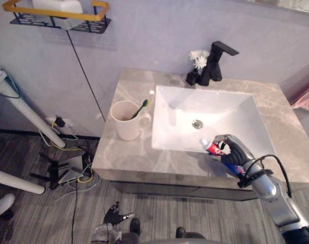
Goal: Organize washtable
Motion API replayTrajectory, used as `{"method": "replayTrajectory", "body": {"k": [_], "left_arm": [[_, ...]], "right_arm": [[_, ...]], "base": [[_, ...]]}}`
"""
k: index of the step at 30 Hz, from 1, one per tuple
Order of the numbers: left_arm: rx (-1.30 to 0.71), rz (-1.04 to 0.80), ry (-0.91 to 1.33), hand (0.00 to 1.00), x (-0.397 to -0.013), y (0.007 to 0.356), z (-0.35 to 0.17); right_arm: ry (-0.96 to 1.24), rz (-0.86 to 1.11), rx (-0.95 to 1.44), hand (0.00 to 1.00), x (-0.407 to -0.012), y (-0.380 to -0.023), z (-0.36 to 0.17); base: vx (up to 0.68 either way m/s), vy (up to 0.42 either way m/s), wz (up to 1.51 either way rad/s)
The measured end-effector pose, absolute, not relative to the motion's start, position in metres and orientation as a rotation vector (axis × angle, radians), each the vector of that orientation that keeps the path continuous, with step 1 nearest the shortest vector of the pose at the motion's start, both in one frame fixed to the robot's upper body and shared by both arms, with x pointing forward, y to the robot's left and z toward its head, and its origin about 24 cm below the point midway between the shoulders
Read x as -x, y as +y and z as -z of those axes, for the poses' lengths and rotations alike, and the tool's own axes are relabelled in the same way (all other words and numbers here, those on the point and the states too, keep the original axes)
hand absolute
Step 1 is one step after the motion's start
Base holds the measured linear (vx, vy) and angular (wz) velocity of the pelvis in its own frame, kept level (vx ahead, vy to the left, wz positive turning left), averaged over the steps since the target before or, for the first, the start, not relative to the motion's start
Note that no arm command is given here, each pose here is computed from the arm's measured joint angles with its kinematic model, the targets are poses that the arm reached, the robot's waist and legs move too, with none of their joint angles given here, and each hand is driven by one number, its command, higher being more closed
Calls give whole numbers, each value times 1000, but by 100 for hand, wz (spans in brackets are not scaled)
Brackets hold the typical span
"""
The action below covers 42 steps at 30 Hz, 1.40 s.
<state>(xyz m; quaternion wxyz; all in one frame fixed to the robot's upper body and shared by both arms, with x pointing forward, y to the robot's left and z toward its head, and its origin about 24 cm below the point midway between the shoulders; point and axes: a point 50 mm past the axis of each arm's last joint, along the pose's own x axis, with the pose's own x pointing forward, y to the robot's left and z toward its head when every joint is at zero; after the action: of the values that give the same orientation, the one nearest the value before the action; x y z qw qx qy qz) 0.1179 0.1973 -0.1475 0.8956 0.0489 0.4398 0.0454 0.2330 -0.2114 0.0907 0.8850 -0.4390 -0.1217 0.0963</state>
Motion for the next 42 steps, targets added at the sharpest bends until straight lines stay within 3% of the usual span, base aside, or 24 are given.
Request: {"method": "replayTrajectory", "body": {"k": [15,20,24,26,29,34,42], "left_arm": [[-54,-233,930,0,-107,206,150],[-27,-422,883,0,-96,236,141],[-37,-679,640,0,-108,284,100],[-43,-804,371,0,-129,311,51],[-54,-860,126,0,-143,321,5],[-93,-812,-294,0,-163,306,-81],[-87,-563,-645,0,-170,251,-151]], "right_arm": [[-441,53,618,100,-229,-201,-118],[-515,117,566,100,-224,-204,-132],[-599,139,537,100,-218,-206,-149],[-612,155,526,100,-216,-207,-151],[-620,160,515,100,-217,-206,-153],[-668,171,474,100,-223,-202,-162],[-739,123,377,100,-231,-190,-177]], "base": [[-10,-14,6],[-32,-26,10],[-37,-24,13],[-10,-23,23],[12,-6,14],[-9,-12,9],[-54,-15,9]]}}
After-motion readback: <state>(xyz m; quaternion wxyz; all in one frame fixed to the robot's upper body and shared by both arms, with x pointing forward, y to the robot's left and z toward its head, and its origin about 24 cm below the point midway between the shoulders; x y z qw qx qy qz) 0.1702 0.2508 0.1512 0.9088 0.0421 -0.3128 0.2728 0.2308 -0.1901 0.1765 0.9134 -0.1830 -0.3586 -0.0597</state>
